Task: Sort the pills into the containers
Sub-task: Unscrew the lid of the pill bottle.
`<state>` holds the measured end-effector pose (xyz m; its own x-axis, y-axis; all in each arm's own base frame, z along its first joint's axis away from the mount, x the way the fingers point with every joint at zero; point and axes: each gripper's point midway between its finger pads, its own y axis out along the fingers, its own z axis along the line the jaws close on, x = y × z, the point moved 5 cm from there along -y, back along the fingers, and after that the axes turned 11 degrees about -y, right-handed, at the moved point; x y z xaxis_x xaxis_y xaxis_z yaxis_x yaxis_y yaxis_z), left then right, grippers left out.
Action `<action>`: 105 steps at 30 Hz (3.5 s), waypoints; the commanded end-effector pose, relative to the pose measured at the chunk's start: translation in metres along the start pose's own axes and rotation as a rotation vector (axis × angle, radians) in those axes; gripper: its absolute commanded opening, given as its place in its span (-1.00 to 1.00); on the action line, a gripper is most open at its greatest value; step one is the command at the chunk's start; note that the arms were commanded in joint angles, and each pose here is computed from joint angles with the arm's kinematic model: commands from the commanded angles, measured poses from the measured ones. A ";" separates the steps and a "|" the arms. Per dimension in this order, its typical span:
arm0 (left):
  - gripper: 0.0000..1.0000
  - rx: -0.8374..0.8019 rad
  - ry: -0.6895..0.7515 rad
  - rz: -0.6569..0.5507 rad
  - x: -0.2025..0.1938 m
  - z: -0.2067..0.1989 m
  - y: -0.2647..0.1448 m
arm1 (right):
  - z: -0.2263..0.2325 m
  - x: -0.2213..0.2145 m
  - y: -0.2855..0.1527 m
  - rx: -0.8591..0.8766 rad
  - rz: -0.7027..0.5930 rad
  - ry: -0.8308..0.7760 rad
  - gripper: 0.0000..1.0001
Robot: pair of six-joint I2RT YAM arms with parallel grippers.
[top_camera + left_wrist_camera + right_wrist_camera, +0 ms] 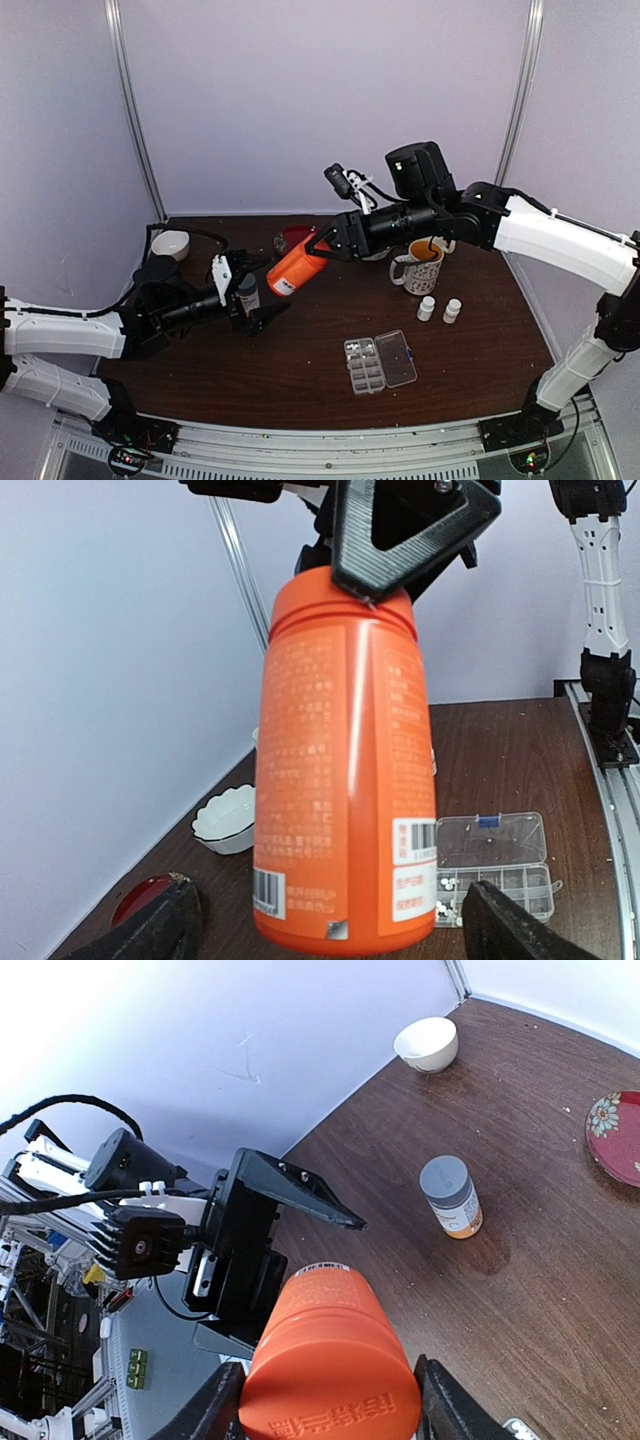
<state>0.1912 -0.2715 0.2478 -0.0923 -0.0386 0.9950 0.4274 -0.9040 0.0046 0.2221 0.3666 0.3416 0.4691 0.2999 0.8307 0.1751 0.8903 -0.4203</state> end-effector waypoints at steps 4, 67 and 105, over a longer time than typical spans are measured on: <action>0.73 -0.012 0.052 -0.100 0.026 -0.001 0.002 | 0.014 0.014 -0.008 0.062 -0.067 -0.016 -0.48; -0.38 -0.244 -0.040 -0.136 0.035 -0.025 0.006 | 0.028 -0.015 -0.020 0.252 0.035 -1.756 -0.90; -1.00 -0.206 -0.026 -0.157 0.034 -0.022 0.002 | 0.037 0.012 -0.036 0.190 0.004 -1.332 0.97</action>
<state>0.1703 -0.2884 0.2615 -0.0645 0.0487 0.9967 0.2120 -0.9753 0.0614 0.1873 0.3523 0.3609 -0.7785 0.3010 0.5508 -0.0155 0.8680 -0.4963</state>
